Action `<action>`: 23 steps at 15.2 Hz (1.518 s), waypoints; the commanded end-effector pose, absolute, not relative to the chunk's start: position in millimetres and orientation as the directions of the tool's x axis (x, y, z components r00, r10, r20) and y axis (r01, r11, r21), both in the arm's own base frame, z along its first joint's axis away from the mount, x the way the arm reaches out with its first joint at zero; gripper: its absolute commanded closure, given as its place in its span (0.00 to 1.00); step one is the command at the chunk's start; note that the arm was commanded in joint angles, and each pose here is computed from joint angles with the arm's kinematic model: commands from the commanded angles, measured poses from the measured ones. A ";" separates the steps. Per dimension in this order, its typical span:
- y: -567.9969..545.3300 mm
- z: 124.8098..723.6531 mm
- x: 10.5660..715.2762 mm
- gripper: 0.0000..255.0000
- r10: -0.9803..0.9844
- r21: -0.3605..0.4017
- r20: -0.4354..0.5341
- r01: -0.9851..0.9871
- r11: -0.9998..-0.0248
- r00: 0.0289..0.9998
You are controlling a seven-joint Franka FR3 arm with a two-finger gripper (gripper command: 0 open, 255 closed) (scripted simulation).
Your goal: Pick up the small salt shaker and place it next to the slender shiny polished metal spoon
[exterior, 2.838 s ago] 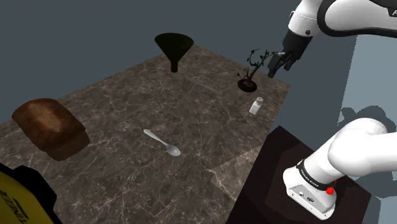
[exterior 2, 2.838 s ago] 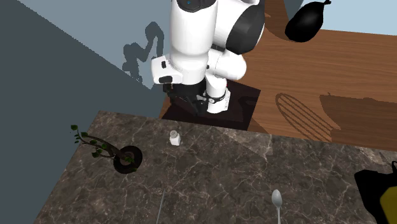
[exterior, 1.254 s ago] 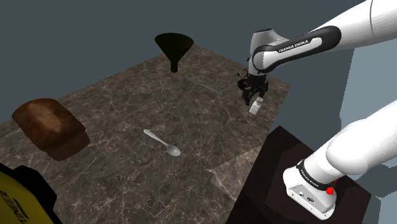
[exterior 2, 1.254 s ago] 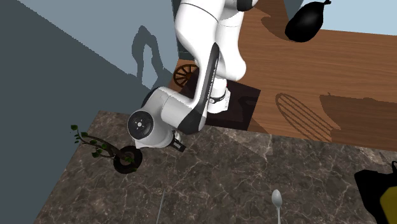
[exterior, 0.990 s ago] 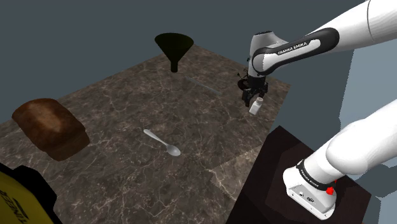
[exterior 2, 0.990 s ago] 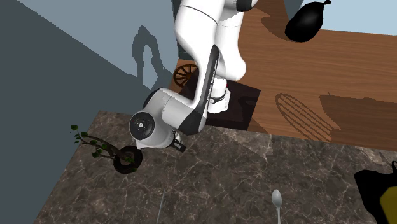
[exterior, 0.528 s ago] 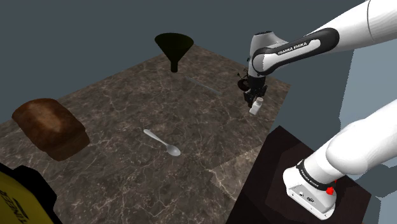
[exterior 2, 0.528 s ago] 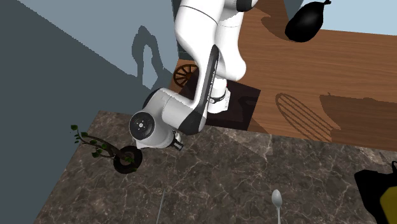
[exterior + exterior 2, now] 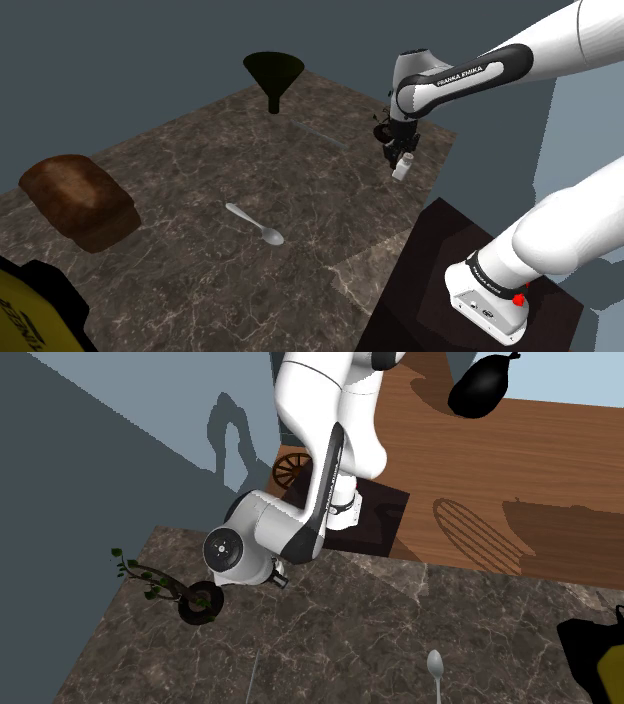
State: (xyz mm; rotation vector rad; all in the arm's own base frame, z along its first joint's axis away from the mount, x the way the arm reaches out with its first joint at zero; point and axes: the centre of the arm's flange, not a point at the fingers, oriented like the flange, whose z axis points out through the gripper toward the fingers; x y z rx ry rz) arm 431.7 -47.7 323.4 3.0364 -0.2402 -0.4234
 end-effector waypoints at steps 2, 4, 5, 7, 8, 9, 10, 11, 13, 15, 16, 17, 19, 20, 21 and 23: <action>-48.0 333.8 431.5 1.00 -0.164 0.087 -0.267 -0.145 -0.986 0.950; -48.0 344.3 431.6 1.00 -0.164 0.087 -0.267 -0.145 -0.986 0.950; -48.0 349.6 431.6 1.00 -0.164 0.087 -0.267 -0.145 -0.986 0.950; -48.0 360.2 431.6 1.00 -0.164 0.087 -0.267 -0.145 -0.986 0.950; -48.0 365.5 431.6 1.00 -0.164 0.087 -0.267 -0.145 -0.986 0.950; -48.0 370.8 431.6 1.00 -0.164 0.087 -0.267 -0.145 -0.986 0.950; -48.0 376.0 431.6 1.00 -0.164 0.087 -0.267 -0.145 -0.986 0.950; -48.0 381.3 431.6 1.00 -0.164 0.087 -0.267 -0.145 -0.986 0.950; -48.0 391.9 431.6 1.00 -0.164 0.087 -0.267 -0.145 -0.986 0.950; -48.0 402.4 431.6 1.00 -0.164 0.087 -0.267 -0.145 -0.986 0.950; -48.0 407.7 431.6 1.00 -0.164 0.087 -0.267 -0.145 -0.986 0.950; -48.0 413.0 431.6 1.00 -0.164 0.087 -0.267 -0.145 -0.986 0.950; -48.0 423.6 431.6 1.00 -0.164 0.087 -0.267 -0.145 -0.986 0.950; -48.0 428.8 431.6 1.00 -0.164 0.087 -0.267 -0.145 -0.986 0.950; -48.0 434.1 431.6 1.00 -0.164 0.087 -0.267 -0.145 -0.986 0.950; -48.0 444.7 431.6 1.00 -0.164 0.087 -0.267 -0.145 -0.986 0.950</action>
